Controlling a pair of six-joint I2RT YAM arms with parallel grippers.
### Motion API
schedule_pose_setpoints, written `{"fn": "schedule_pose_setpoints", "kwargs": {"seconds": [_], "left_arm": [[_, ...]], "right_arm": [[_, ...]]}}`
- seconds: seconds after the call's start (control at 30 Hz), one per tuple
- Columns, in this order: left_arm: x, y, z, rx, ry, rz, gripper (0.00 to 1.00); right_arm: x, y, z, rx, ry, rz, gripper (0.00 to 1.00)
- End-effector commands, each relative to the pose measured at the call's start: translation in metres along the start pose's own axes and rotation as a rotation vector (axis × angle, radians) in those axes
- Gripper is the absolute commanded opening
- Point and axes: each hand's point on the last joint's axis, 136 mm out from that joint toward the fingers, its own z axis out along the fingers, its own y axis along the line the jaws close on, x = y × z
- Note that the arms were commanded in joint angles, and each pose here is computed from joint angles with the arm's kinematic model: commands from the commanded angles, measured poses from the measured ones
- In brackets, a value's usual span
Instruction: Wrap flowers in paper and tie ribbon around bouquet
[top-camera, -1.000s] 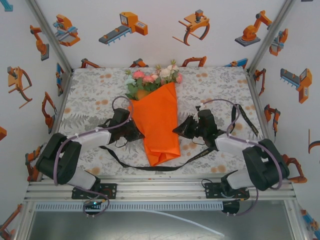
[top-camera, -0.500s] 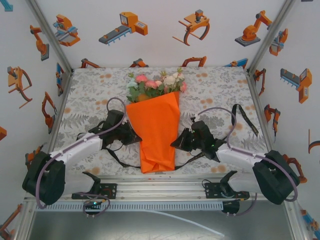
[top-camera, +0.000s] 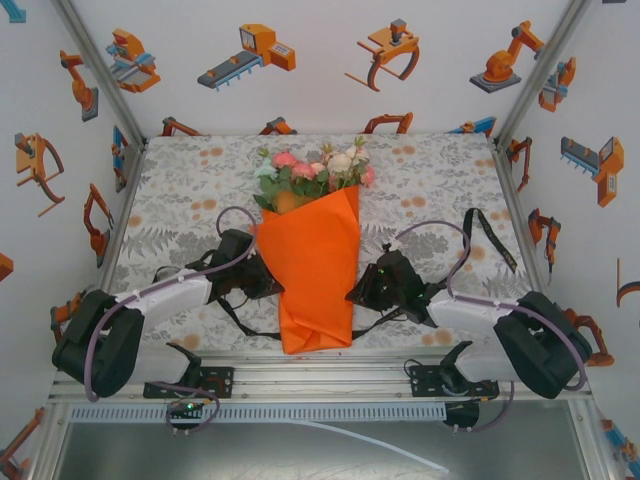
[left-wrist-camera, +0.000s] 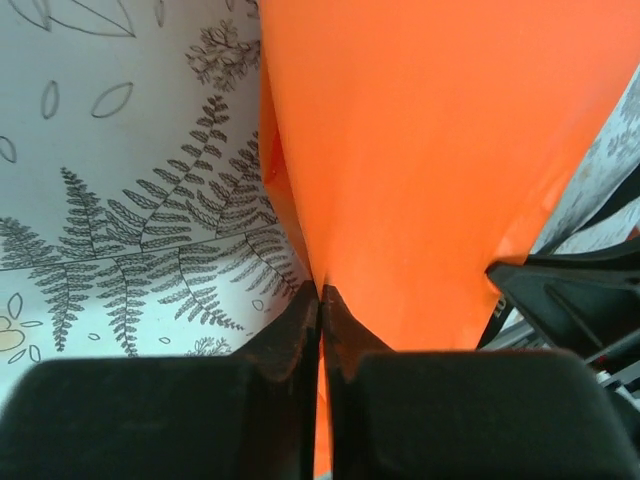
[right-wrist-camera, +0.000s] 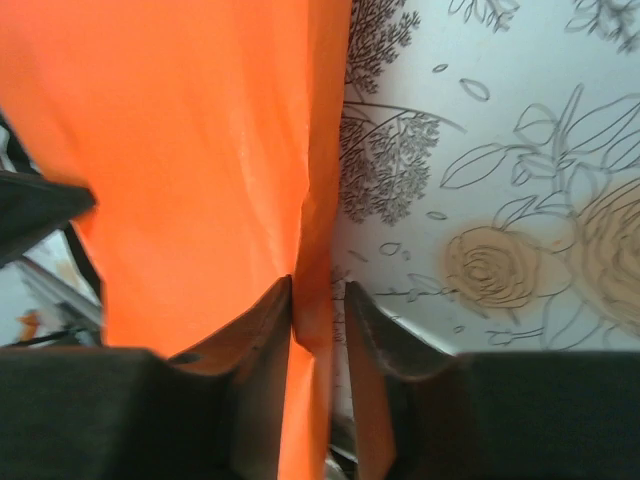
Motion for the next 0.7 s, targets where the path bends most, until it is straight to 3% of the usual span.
{"fn": "schedule_pose_setpoints", "kwargs": {"seconds": [0.0,0.2,0.4,0.57,0.67], "left_arm": [[-0.011,0.000,-0.004,-0.016,-0.055,0.017,0.30],[-0.022,0.002,-0.043,-0.080,-0.134,0.077,0.50],[-0.039,0.045,-0.097,-0.266,-0.242,-0.023,0.51],[-0.045,0.111,-0.133,-0.467,-0.317,-0.205,0.50],[-0.043,0.142,-0.148,-0.593,-0.356,-0.268,0.50]], "right_arm": [[-0.016,0.008,-0.008,0.007,-0.068,-0.024,0.44],[-0.053,-0.011,-0.060,0.109,-0.223,-0.008,0.58],[-0.084,-0.101,-0.121,0.460,-0.306,0.146,0.60],[-0.090,-0.146,-0.135,0.607,-0.282,0.239,0.63],[-0.090,-0.166,-0.135,0.696,-0.256,0.292,0.71]]}}
